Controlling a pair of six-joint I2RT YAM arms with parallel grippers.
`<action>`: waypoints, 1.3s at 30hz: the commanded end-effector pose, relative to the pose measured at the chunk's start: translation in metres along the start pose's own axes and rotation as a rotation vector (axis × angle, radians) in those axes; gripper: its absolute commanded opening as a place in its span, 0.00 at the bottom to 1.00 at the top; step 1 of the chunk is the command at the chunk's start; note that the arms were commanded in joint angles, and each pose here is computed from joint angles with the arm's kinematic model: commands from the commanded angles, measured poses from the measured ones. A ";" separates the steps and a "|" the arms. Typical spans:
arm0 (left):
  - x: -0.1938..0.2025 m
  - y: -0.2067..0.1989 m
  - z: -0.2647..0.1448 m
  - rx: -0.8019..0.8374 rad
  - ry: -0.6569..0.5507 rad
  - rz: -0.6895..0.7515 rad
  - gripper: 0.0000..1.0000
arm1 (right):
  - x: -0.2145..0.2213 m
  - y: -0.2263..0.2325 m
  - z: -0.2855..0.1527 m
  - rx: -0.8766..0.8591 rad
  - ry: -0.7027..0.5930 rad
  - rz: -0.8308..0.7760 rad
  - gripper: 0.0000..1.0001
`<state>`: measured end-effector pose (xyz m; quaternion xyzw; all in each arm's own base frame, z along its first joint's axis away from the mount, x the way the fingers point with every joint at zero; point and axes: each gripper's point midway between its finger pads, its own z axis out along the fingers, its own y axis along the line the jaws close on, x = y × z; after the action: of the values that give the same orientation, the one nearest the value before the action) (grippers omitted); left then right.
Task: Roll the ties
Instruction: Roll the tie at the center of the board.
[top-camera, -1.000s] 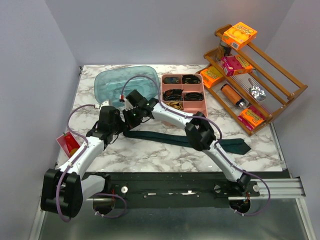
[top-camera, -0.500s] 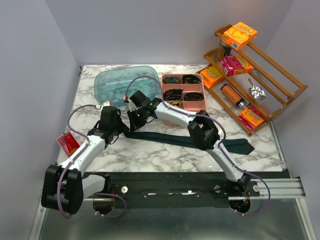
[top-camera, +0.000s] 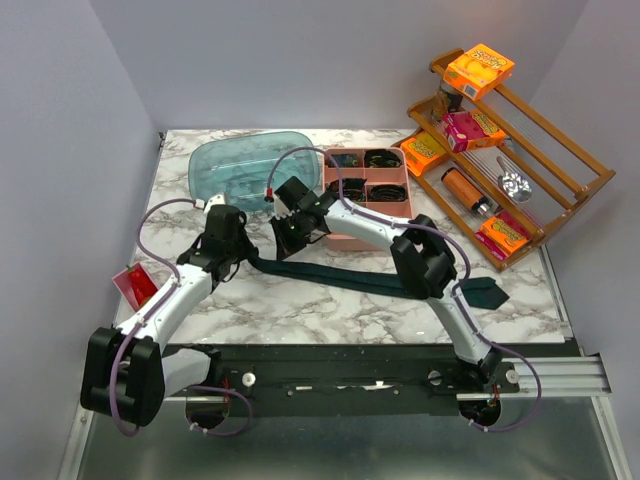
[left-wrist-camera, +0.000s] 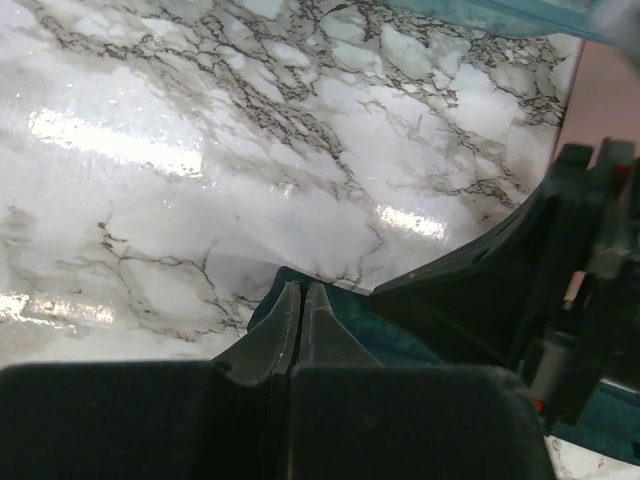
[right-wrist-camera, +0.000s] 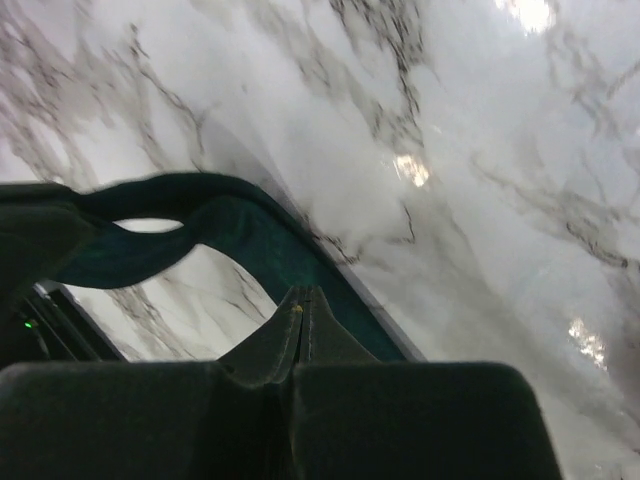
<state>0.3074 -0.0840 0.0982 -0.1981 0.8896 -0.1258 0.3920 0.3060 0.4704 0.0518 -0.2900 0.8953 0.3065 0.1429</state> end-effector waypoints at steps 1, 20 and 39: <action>-0.007 -0.007 0.001 -0.025 -0.018 0.048 0.00 | 0.009 -0.008 -0.016 0.040 0.000 -0.020 0.04; 0.038 -0.046 0.031 -0.006 0.067 0.127 0.00 | 0.038 -0.024 0.004 0.049 0.065 0.014 0.04; 0.066 -0.046 0.050 0.024 0.083 0.053 0.38 | 0.038 -0.028 -0.001 0.041 0.066 0.037 0.04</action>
<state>0.3143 -0.1554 0.0426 -0.1515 0.9147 -0.1262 0.3527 0.2916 0.4424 0.0247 -0.2826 0.9090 0.2843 0.1140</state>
